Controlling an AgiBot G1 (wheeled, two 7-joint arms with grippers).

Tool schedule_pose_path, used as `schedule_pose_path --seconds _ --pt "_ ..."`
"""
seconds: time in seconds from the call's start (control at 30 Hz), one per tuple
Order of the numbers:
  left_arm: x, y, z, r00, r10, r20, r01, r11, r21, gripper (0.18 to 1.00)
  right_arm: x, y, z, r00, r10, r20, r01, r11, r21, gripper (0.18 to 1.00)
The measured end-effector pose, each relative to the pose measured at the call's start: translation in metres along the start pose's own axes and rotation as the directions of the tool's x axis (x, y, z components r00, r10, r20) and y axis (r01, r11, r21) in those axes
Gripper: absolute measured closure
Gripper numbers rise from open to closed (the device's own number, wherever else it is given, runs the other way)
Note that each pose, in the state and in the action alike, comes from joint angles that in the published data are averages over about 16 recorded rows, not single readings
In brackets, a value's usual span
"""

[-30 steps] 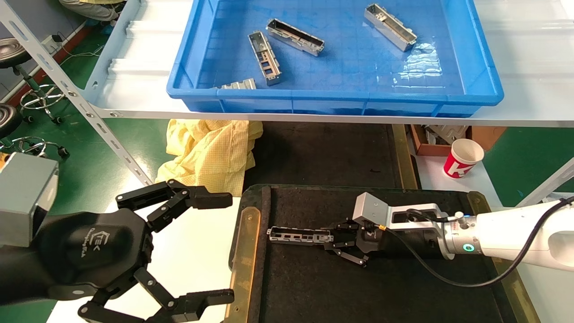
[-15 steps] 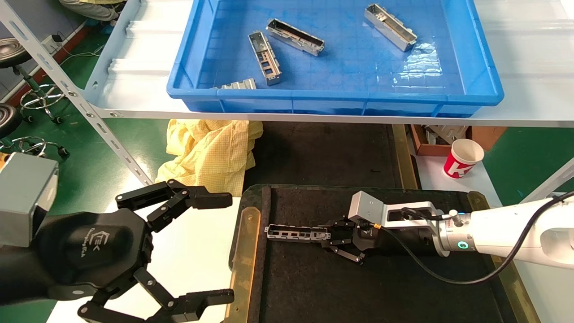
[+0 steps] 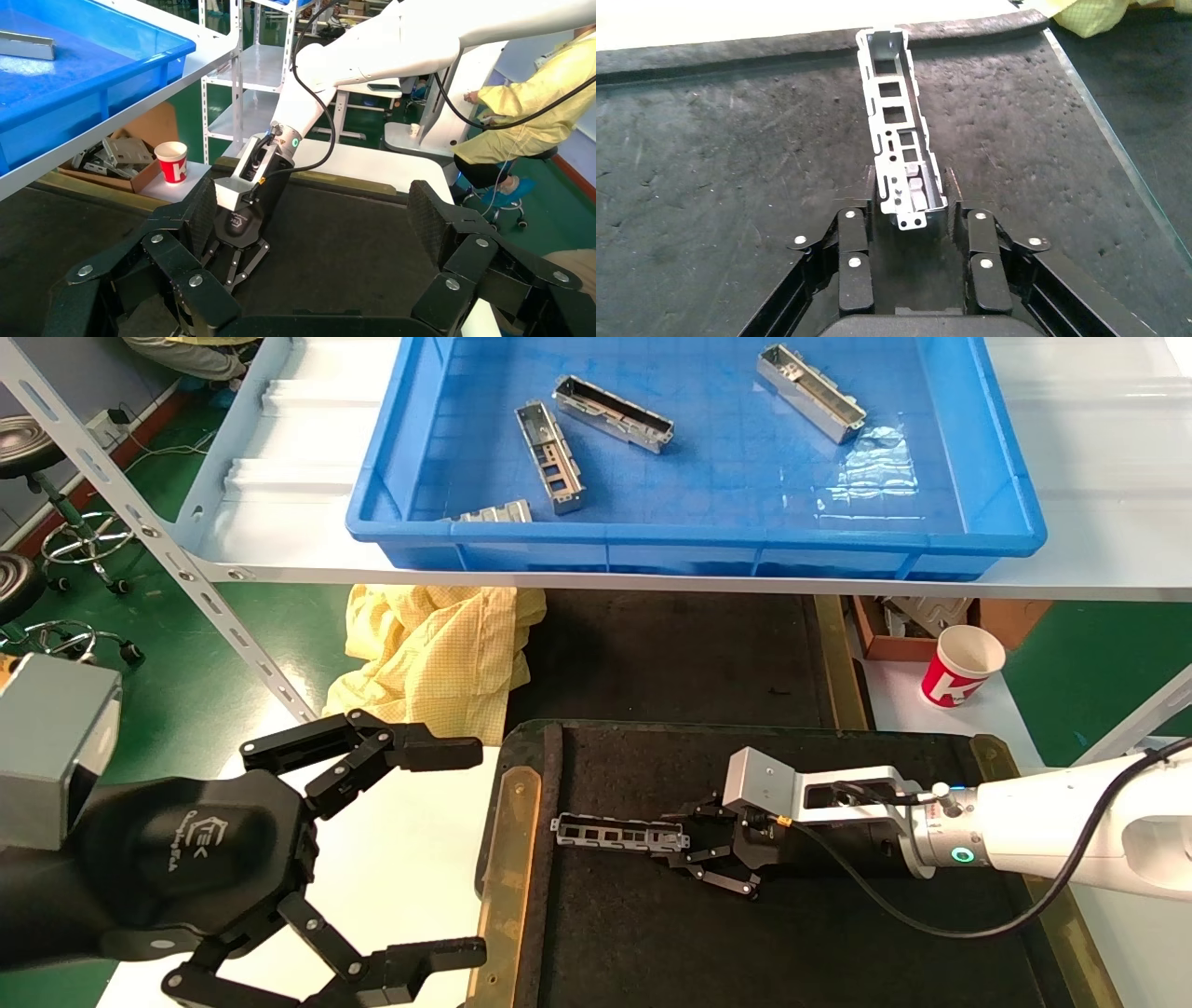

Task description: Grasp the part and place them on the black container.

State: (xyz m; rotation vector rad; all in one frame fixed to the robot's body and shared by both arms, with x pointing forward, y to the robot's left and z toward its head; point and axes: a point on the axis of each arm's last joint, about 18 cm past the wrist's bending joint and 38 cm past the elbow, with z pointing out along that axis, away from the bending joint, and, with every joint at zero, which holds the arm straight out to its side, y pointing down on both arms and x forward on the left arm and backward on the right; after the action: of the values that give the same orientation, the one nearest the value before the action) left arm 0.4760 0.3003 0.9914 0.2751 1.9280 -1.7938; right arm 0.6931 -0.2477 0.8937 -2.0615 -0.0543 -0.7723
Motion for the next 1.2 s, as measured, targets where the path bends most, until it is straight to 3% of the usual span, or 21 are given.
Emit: schedule_pose_path --seconds 0.4,0.93,1.2 --pt "0.0 0.0 0.0 1.0 0.0 0.0 0.0 1.0 0.0 0.184 0.002 -0.011 -0.01 1.0 -0.022 0.013 0.021 0.999 0.041 0.631" --pt "0.0 0.0 0.0 1.0 -0.001 0.0 0.001 1.0 0.0 0.184 0.004 -0.022 -0.033 0.998 -0.062 0.034 0.059 0.996 0.074 0.304" --pt "0.0 0.0 0.0 1.0 -0.001 0.0 0.001 1.0 0.0 0.184 0.004 -0.023 -0.034 0.998 -0.055 0.029 0.052 0.995 0.09 0.221"
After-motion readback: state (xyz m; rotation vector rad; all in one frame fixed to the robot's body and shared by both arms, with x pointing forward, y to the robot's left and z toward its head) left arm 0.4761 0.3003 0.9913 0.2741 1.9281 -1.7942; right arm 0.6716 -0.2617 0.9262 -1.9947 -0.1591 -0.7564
